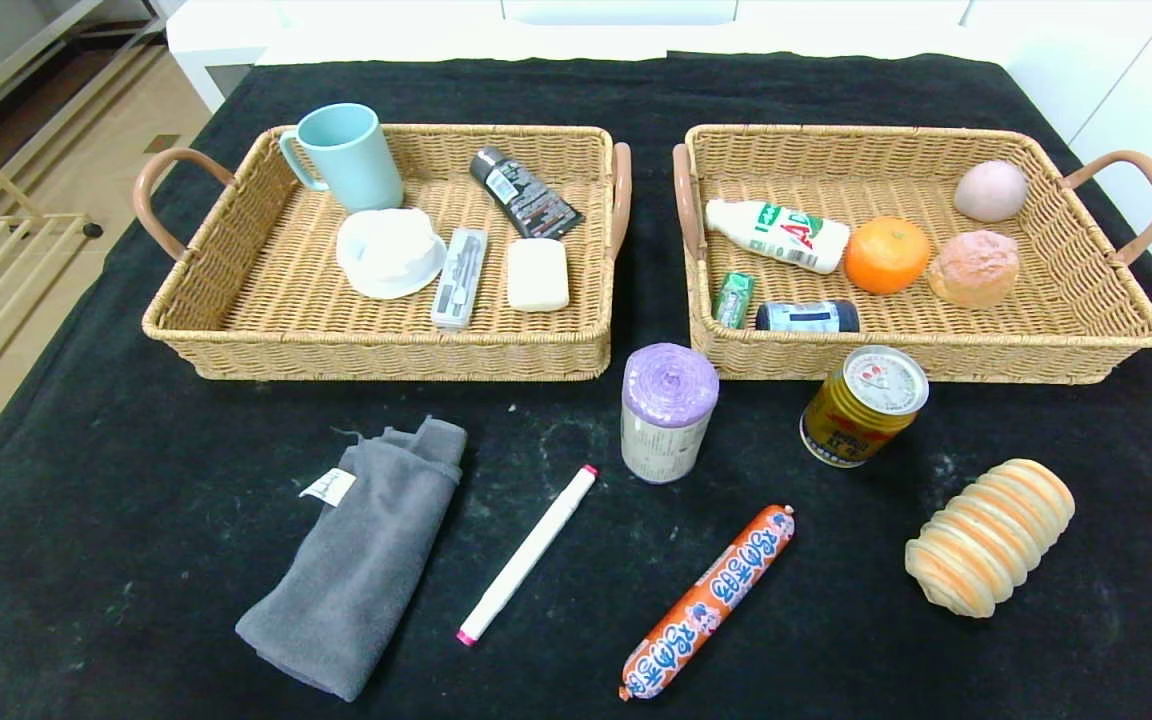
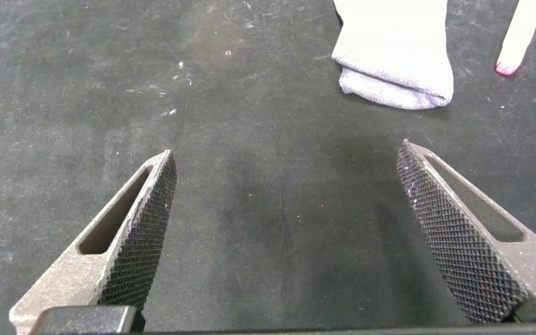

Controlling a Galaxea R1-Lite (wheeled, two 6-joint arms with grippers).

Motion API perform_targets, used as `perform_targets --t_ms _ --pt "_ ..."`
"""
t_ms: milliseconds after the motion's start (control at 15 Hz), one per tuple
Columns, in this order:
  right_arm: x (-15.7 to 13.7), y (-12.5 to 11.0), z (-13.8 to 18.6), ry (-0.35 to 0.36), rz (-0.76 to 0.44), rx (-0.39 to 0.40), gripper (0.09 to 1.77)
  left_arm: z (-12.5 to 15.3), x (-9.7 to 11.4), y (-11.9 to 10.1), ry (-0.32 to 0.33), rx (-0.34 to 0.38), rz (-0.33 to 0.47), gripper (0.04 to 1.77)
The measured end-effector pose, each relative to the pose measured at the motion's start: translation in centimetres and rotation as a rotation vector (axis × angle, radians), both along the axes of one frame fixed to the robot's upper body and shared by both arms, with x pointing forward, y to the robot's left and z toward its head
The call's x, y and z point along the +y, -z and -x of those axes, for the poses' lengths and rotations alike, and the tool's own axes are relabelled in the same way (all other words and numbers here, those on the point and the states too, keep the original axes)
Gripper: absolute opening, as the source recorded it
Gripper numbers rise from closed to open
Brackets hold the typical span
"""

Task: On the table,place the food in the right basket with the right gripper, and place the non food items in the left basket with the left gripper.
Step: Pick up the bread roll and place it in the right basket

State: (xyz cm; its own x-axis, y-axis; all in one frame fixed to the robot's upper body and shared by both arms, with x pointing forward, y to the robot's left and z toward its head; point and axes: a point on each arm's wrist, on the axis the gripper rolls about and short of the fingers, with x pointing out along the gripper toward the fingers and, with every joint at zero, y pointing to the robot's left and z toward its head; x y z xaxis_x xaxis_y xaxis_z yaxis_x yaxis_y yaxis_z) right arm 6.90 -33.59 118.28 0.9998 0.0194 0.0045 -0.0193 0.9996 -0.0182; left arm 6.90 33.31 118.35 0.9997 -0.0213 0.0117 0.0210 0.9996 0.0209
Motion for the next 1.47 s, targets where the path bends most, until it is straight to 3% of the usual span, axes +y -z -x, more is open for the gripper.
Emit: perform_targets --t_ms 333,467,667,933,1267,1467 --pt "-0.1 -0.1 0.0 0.038 -0.053 -0.008 1.71 0.0 0.0 0.0 0.001 -0.002 -0.009 1.72" --pt "-0.1 -1.3 0.3 0.029 -0.076 -0.048 1.71 0.0 -0.1 -0.2 0.022 -0.007 -0.038 1.72" --pt "0.0 -4.4 0.5 -0.013 -0.097 -0.076 1.71 0.6 -0.3 -3.3 0.144 -0.07 0.02 1.72" --pt "0.1 -7.9 -0.8 -0.077 -0.078 -0.024 1.71 -0.6 -0.4 -8.3 0.277 -0.065 0.073 1.72" --pt "0.3 -10.8 -4.3 -0.157 -0.043 0.116 1.71 -5.2 -1.4 -12.8 0.523 0.046 0.082 1.72" --pt "0.9 -13.0 -6.6 -0.242 -0.033 0.157 1.71 -7.9 -3.1 -14.0 0.652 0.147 0.064 1.72"
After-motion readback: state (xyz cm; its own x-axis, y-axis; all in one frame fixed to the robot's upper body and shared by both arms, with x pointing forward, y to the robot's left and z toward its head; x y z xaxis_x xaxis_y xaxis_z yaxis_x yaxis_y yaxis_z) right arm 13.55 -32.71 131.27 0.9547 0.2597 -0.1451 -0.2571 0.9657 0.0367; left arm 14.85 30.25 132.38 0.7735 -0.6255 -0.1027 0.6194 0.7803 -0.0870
